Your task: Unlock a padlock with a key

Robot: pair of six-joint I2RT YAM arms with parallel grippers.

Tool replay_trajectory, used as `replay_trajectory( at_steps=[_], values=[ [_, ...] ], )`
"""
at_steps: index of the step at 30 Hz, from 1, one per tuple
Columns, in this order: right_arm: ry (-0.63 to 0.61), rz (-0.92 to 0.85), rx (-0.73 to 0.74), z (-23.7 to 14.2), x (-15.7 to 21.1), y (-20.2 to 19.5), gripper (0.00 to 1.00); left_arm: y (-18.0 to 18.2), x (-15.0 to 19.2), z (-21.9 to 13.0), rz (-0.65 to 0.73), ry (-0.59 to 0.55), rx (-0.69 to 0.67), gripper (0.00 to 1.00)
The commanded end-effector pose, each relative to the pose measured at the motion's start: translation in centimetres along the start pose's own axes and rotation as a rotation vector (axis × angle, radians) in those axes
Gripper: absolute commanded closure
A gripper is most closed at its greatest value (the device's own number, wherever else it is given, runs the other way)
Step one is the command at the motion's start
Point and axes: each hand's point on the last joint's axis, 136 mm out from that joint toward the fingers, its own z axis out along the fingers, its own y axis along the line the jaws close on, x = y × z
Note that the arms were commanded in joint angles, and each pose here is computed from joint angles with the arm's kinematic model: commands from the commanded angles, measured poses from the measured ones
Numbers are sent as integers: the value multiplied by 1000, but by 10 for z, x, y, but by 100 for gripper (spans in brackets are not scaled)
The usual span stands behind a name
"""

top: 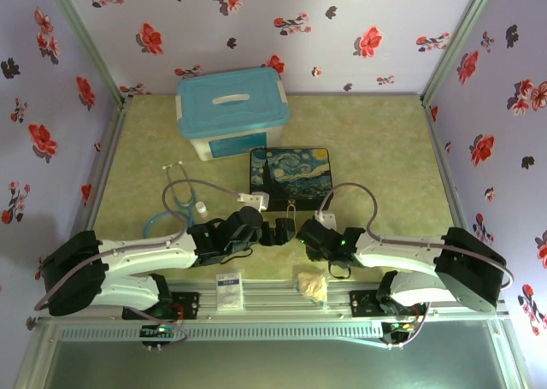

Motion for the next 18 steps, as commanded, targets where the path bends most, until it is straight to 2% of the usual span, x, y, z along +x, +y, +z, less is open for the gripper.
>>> replay_trajectory(
  at_steps=[1,6,11,13,18],
  values=[
    [38,8,59,6,16,-16,73,-6,-6,0,-22,-33,15,0],
    [39,14,30,4,15,-12,79,-7,-6,1,-17,-29,11,0],
    [53,24,11,5,21,-12,91,-5,-6,3,-24,-38,11,0],
    [42,28,26,4,20,-17,99,-4,-5,6,-28,-38,8,0],
    [44,22,-17,0,19,-16,100,-6,-3,13,-28,-33,3,0]
  ],
)
